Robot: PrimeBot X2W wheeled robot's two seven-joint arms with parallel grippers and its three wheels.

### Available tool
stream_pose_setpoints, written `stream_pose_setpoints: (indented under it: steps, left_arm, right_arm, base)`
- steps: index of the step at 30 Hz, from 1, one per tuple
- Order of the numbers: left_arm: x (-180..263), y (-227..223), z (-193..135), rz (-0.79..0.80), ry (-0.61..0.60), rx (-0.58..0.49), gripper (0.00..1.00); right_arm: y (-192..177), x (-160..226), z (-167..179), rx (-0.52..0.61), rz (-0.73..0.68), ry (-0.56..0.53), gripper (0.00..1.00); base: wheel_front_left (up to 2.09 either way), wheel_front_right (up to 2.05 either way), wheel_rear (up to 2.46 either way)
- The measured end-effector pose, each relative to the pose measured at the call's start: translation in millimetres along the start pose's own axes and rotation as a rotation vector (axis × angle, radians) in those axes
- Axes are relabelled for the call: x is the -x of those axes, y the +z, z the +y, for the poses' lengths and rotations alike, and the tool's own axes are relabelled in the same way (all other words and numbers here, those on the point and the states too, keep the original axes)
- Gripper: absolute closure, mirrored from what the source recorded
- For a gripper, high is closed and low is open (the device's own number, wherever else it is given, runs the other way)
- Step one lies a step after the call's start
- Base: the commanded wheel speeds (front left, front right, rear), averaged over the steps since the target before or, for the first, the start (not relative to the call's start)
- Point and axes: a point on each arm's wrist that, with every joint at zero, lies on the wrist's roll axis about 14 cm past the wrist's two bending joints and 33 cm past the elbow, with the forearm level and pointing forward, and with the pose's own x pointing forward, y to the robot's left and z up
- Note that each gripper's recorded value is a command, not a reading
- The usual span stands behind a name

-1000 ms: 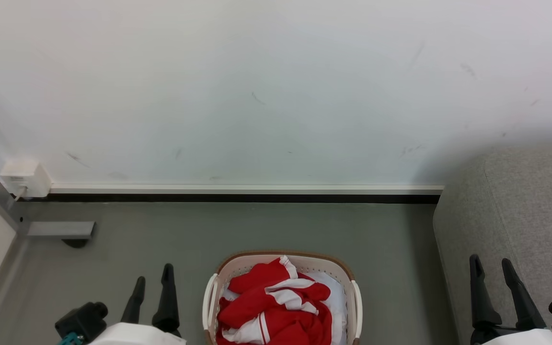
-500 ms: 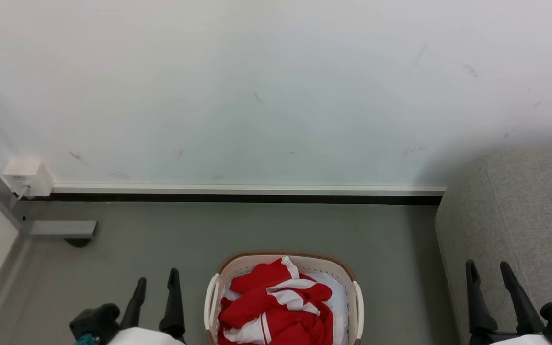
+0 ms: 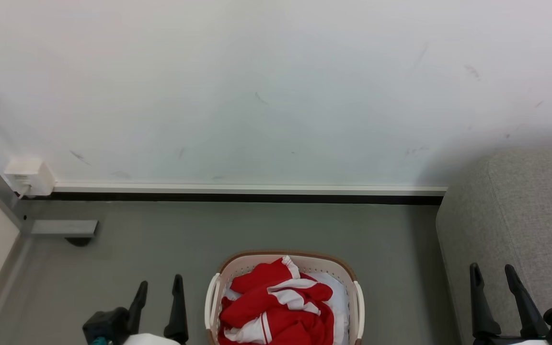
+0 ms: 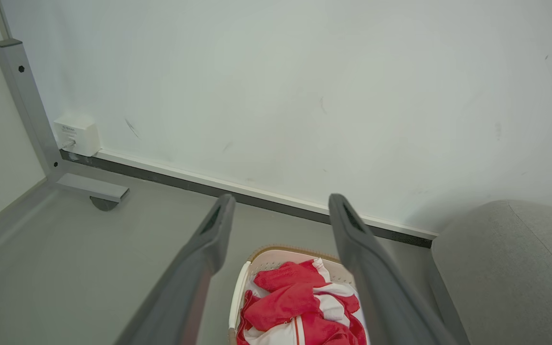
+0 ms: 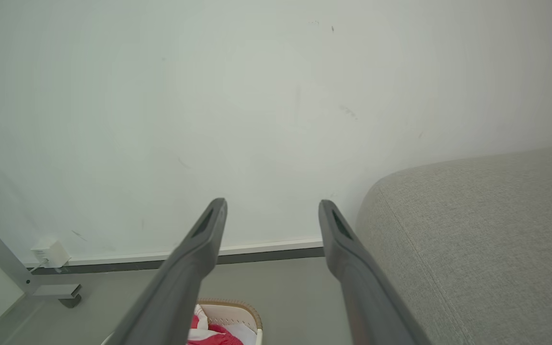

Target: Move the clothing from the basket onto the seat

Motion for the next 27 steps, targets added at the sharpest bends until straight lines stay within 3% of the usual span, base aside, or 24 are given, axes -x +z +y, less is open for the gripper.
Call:
stream_pose_setpoints:
  steps: [27]
  left_arm:
    - [2.9,-2.5,-6.2,-0.019,-0.055,-0.116,0.0]
  right_arm:
    - [-4.9,0.8,6.0,0.052,-0.002,0.026,0.0]
  base:
    - [0.0,0.0,0.0]
